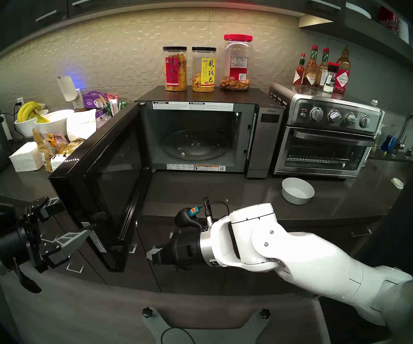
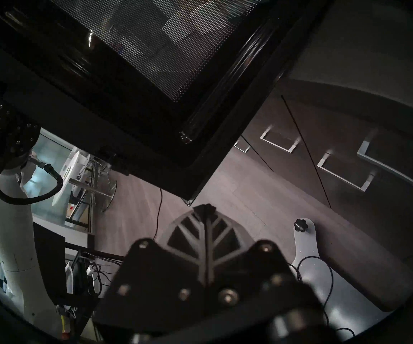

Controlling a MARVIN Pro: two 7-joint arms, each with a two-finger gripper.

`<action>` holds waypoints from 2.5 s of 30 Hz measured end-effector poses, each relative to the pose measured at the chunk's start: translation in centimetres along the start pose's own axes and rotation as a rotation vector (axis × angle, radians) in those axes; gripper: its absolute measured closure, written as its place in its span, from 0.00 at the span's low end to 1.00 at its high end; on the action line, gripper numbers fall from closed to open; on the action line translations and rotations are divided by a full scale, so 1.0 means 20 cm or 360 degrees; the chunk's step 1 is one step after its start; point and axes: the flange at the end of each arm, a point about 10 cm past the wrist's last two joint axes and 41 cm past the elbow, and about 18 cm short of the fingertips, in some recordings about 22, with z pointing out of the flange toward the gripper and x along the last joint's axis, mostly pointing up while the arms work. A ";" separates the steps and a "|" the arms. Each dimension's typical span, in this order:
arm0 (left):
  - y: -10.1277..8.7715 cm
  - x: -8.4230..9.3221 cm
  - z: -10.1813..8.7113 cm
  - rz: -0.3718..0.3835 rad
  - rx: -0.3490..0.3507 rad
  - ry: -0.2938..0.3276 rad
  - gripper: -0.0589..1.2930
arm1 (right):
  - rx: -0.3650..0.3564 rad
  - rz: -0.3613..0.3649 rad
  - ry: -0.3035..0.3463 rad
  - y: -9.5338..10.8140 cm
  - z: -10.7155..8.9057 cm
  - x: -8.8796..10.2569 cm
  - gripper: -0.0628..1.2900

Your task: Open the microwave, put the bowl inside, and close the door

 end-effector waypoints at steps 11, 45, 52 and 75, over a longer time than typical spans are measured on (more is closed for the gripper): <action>0.00 0.00 0.00 0.0001 -0.0007 -0.0001 0.05 | -0.0048 -0.0025 0.0052 0.06 -0.07 0.02 0.97; 0.00 0.00 0.00 -0.0001 -0.0012 -0.0005 0.05 | -0.0359 -0.0020 0.0314 0.47 -0.62 0.28 0.97; 0.00 0.00 0.00 -0.0002 -0.0013 -0.0005 0.05 | -0.0411 -0.0039 0.0333 0.53 -0.74 0.30 0.95; 0.00 0.00 0.00 -0.0003 -0.0015 -0.0004 0.05 | -0.0497 -0.0157 0.0374 0.61 -0.99 0.26 0.70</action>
